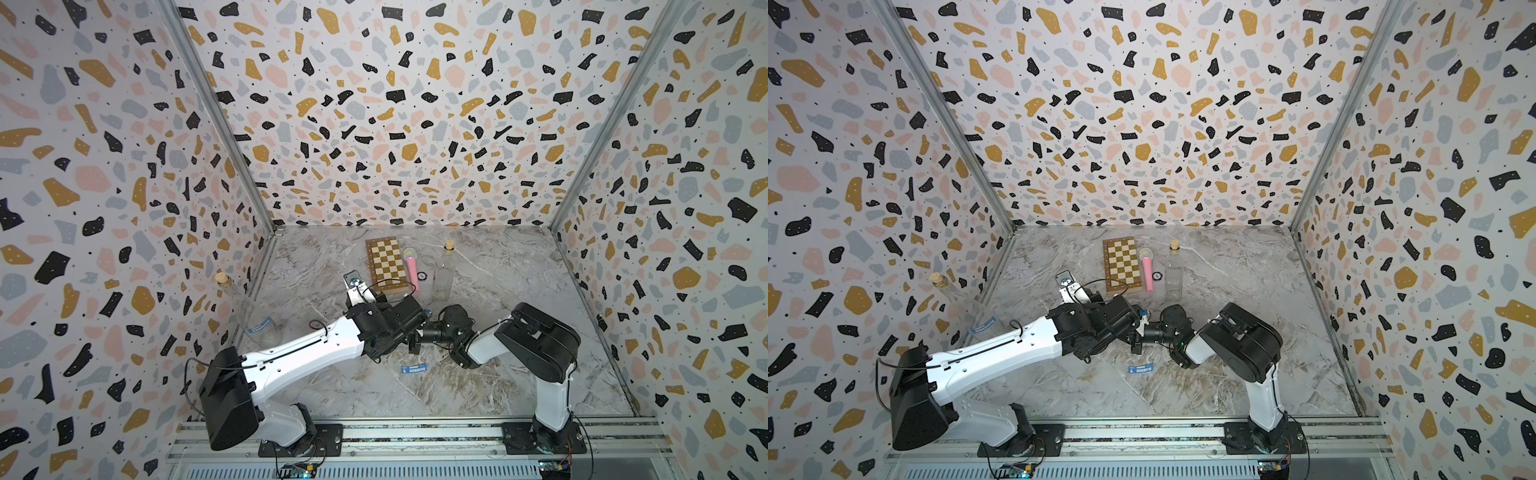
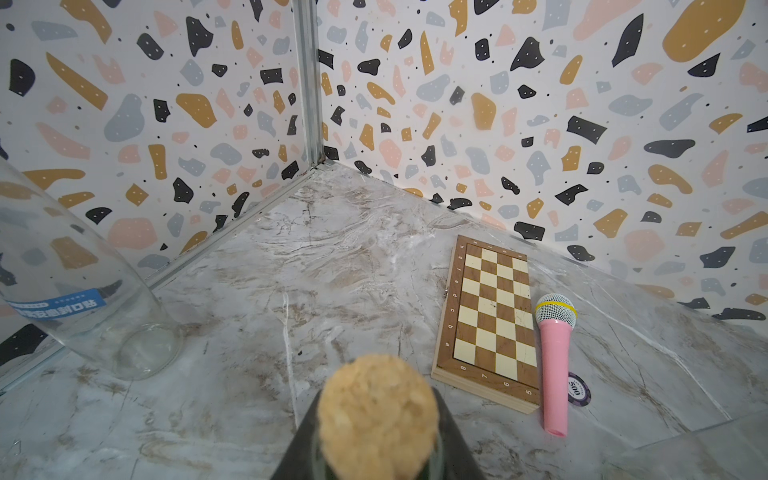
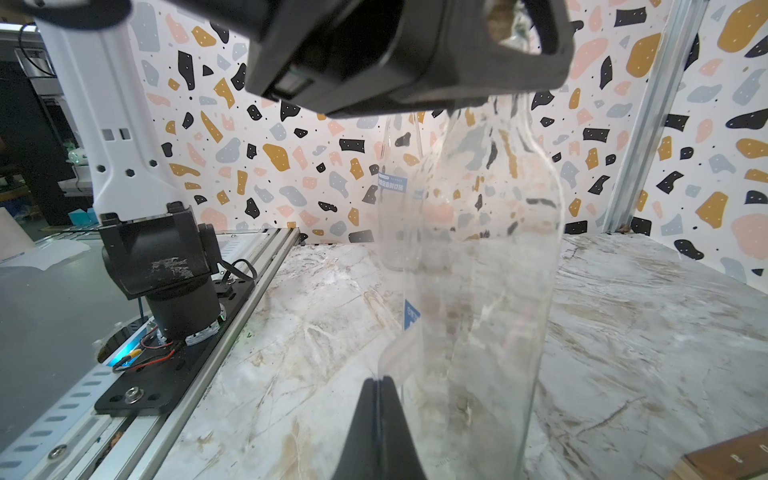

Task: Remove the label from the bottle
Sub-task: Tear open the label from the bottle.

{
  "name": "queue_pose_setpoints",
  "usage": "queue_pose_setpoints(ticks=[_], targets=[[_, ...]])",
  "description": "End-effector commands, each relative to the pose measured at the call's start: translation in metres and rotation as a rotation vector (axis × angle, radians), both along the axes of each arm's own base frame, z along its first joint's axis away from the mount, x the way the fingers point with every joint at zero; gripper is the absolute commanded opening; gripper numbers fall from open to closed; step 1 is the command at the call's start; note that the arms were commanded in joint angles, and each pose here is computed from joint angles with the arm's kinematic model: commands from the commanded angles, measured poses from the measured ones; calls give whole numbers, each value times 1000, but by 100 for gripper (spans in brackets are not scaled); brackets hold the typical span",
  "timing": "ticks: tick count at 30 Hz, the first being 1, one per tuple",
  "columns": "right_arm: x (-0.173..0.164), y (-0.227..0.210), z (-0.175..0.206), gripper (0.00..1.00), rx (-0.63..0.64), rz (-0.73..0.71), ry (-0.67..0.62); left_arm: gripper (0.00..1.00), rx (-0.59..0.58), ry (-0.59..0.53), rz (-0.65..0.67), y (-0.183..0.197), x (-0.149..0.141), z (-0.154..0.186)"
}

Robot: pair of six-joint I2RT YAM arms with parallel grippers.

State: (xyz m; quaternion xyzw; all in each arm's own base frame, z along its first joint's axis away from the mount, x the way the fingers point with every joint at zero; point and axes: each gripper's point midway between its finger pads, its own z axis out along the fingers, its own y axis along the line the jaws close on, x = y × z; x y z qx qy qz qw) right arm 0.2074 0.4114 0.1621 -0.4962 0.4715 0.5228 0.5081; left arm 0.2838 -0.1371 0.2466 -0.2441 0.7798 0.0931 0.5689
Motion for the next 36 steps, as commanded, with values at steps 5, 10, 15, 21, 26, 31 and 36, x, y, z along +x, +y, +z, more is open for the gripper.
queue_pose_setpoints(ticks=[5, 10, 15, 21, 26, 31, 36], targets=[[-13, -3, 22, 0, 51, 46, -48, 0, 22, -53, 19, 9, -2, 14], [-16, -4, 22, 0, 52, 62, -46, 0, 24, -56, 18, 9, -2, 15], [-17, -4, 22, 0, 49, 67, -43, 0, 24, -56, 18, 9, -2, 15], [-18, -4, 22, 0, 50, 73, -42, 0, 27, -56, 19, 10, -2, 15], [-19, -4, 22, 0, 50, 75, -41, 0, 26, -56, 19, 10, -2, 15], [-19, -4, 22, 0, 49, 77, -39, 0, 26, -56, 19, 10, -2, 15], [-19, -4, 22, 0, 48, 78, -38, 0, 26, -57, 18, 9, -2, 15]])
